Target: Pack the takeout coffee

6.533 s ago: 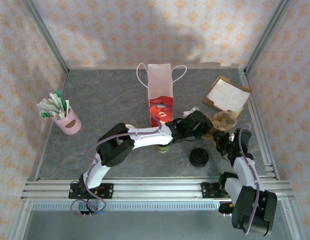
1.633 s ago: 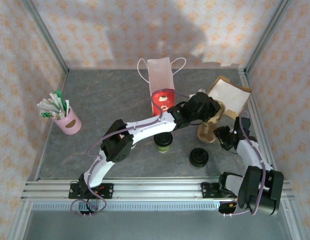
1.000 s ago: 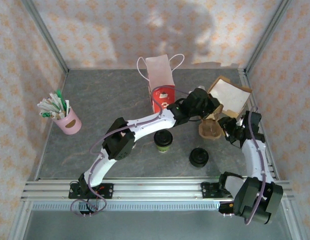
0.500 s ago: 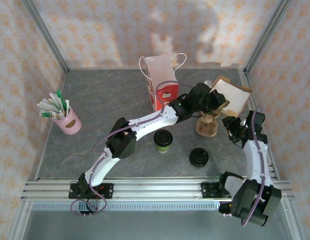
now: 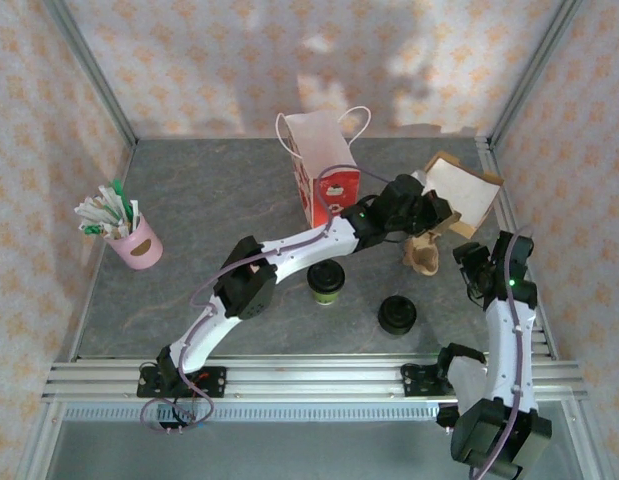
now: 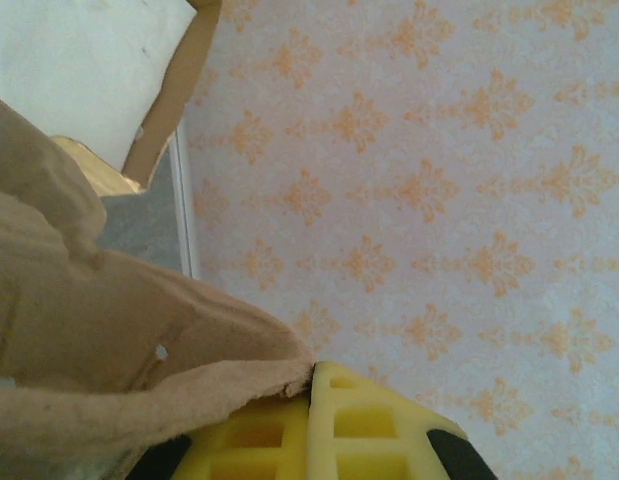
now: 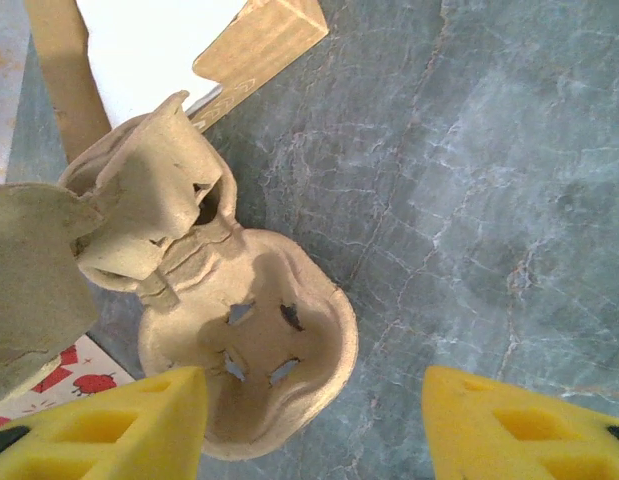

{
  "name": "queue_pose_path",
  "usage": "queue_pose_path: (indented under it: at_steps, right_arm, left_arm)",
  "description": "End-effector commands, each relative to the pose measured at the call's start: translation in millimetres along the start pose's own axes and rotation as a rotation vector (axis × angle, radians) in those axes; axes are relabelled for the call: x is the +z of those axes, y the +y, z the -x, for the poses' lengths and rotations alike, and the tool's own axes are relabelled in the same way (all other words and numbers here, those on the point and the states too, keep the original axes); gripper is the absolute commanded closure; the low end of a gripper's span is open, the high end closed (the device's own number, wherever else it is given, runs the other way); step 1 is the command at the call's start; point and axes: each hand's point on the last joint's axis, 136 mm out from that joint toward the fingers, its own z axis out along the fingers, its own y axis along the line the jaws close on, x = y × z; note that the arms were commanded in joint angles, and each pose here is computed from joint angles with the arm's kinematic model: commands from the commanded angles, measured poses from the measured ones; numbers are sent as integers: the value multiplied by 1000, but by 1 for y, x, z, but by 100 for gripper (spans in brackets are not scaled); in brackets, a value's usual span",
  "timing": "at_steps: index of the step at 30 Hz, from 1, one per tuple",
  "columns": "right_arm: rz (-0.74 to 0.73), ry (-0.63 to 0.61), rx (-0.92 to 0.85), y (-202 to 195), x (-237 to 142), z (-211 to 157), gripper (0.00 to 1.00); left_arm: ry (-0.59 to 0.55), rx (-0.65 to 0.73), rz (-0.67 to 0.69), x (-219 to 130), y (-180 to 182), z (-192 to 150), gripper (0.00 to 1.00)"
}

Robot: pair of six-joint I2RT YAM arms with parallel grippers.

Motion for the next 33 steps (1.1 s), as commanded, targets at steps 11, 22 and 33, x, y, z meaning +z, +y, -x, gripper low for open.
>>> queue_pose_path:
  at_steps: [11, 22, 33]
  right_arm:
    - [-5, -41, 7, 8, -19, 11, 41]
    - [20, -10, -8, 21, -22, 12, 41]
    - [47, 47, -15, 33, -19, 11, 42]
  left_arm:
    - [-41, 26, 39, -34, -3, -1, 80]
    - [-24, 20, 26, -43, -7, -7, 59]
    - [0, 30, 48, -60, -3, -18, 49]
